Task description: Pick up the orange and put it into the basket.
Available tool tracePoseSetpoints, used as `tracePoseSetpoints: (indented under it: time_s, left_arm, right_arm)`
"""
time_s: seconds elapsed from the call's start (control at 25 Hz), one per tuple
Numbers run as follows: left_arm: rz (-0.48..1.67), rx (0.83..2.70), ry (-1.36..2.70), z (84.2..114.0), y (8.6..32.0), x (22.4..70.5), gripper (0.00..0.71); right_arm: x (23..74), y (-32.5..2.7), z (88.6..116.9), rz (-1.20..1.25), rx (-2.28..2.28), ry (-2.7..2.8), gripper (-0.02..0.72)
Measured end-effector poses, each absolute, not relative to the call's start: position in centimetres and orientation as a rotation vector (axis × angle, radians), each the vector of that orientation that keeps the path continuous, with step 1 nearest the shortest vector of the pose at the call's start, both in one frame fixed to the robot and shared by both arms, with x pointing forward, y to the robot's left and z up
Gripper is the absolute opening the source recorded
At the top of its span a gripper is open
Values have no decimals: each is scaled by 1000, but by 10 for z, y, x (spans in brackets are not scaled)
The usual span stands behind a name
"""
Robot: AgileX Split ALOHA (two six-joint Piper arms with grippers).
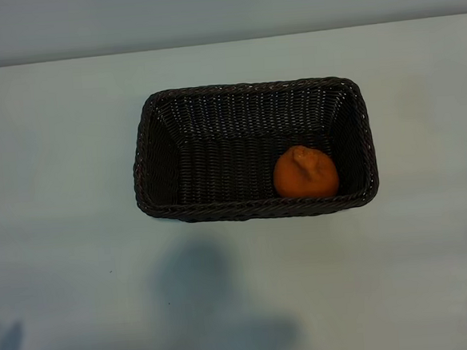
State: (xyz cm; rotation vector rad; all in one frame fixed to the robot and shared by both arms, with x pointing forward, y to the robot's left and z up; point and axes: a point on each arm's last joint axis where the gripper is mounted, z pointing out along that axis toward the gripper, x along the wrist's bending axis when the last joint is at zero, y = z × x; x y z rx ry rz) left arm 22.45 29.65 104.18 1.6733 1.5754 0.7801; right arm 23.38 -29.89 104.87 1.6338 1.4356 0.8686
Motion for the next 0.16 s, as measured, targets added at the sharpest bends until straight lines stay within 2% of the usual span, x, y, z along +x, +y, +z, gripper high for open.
tracePoseSetpoints:
  time_s: [0.16]
  left_arm:
    - [780, 1673, 1575, 1042, 296, 224, 552]
  right_arm:
    - [234, -298, 1049, 883, 1638, 1436, 562]
